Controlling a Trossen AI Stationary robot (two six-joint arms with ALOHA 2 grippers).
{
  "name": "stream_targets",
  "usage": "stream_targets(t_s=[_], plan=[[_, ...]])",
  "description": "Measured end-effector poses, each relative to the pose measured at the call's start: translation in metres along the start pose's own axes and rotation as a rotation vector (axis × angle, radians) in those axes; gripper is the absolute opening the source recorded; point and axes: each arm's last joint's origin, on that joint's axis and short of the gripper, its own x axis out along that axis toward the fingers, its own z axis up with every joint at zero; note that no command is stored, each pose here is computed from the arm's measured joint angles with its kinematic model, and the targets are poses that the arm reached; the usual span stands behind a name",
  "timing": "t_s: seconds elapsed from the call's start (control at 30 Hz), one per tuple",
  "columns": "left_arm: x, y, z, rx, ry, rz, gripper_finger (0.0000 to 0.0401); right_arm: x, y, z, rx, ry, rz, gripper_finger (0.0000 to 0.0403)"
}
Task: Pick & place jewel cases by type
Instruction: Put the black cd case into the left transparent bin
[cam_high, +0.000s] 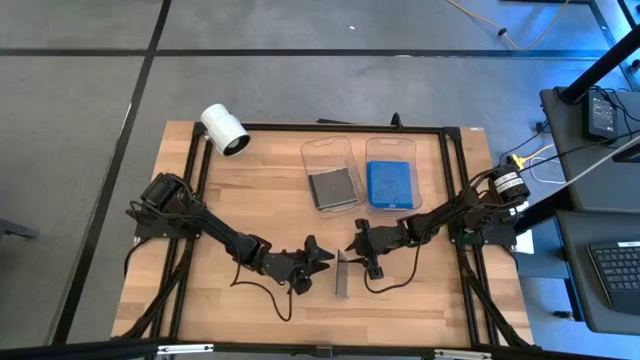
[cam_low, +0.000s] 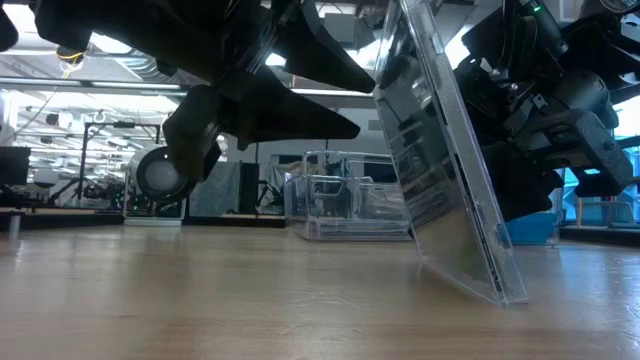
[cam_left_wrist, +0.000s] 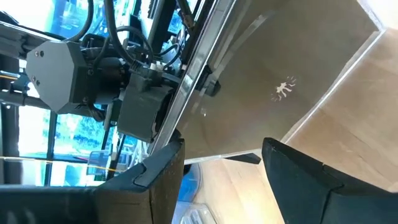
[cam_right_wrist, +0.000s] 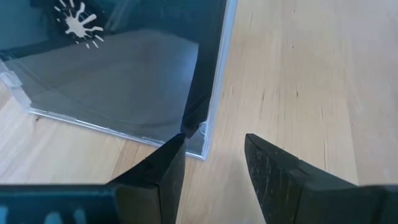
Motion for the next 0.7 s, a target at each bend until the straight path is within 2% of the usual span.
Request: stream_targets(t_s=[0.47, 0.7], plan=[[-0.009, -0.004, 0.013, 0.022, -0.019, 0.044, 0.0212, 0.000, 0.000, 0.000, 0.000, 0.000, 0.000, 0.0170], [-0.007, -0.001, 0.011, 0.045, -0.014, 0.057, 0.0213, 0.000, 0.000, 0.000, 0.030, 0.000, 0.000, 0.0170]])
